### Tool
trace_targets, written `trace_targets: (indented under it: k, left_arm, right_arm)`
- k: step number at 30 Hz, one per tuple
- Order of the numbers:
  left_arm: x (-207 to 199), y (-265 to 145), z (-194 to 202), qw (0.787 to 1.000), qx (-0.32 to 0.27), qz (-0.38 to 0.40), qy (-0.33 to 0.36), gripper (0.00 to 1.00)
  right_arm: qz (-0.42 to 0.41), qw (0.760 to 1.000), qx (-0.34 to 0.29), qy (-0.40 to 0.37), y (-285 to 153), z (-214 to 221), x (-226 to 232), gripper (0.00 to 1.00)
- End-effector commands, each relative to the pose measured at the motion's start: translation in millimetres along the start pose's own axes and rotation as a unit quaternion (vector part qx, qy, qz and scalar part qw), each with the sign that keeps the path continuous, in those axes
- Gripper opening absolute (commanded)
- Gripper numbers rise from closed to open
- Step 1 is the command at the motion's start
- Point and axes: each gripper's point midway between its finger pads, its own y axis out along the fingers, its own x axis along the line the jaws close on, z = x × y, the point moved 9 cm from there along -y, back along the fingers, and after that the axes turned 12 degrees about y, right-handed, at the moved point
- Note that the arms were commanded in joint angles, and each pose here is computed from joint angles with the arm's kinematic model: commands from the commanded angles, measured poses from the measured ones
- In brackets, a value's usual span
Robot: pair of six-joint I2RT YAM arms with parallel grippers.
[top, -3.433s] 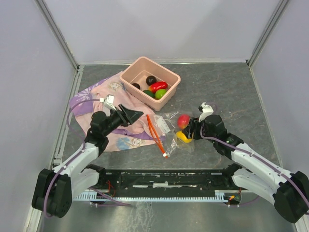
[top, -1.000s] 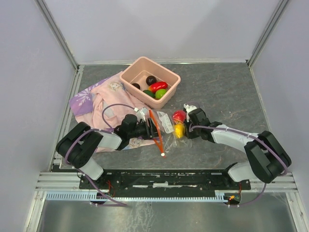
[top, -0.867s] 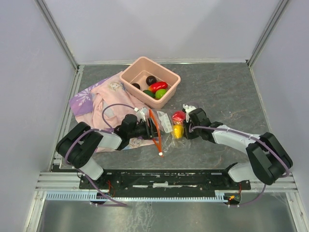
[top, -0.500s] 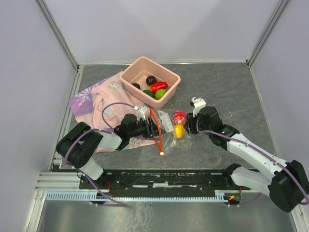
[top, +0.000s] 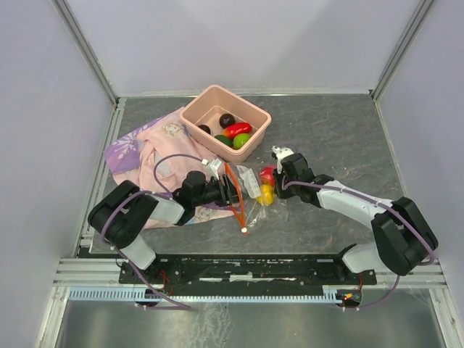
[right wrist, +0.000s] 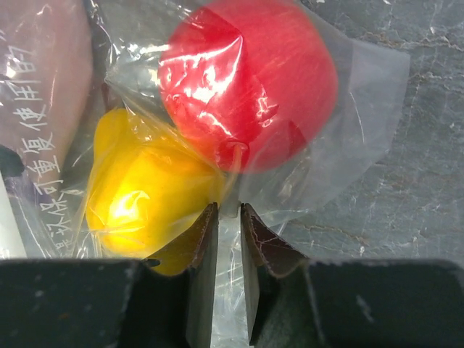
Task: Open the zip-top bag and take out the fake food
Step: Pick up the fake fruit from the zipper food storage bag.
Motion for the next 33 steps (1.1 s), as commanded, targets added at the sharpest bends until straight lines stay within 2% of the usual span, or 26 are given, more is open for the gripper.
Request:
trace_targets:
  k: [1,7,14,20,27,33]
  left_arm:
    - [-2.3,7.9,-7.4,1.0,-0.017,0.011,0.006,0.57]
    - [-1.8,12.8,-14.9,0.999,-0.03,0.0,0.013,0.6]
    - [-3.9,9.6,-20.6,0.998,-0.03,-0.016,0.052,0.62]
    - [-8.9,-4.6,-25.6,0.995,-0.022,-0.054,0.08,0.62]
    - [-19.2,-16.4,-34.9,0.994,-0.055,-0.074,0.054,0.67]
    - [-25.5,-12.0,-39.6,0.995,-0.087,-0.044,0.017,0.67]
  right_arm:
    - [-0.024,0.999,-0.027,-0.024,6.2,-22.6,10.8,0.26]
    - [-0.074,0.996,0.002,-0.053,17.3,-26.0,26.4,0.28]
    - [-0.133,0.989,0.011,-0.068,18.1,-21.9,40.1,0.29]
    - [-0.121,0.991,0.006,-0.061,17.9,-23.3,38.2,0.29]
    - [-0.115,0.991,-0.05,-0.045,-2.0,-35.0,37.6,0.3]
    - [-0.11,0.986,-0.117,-0.048,-25.5,-54.8,38.1,0.3]
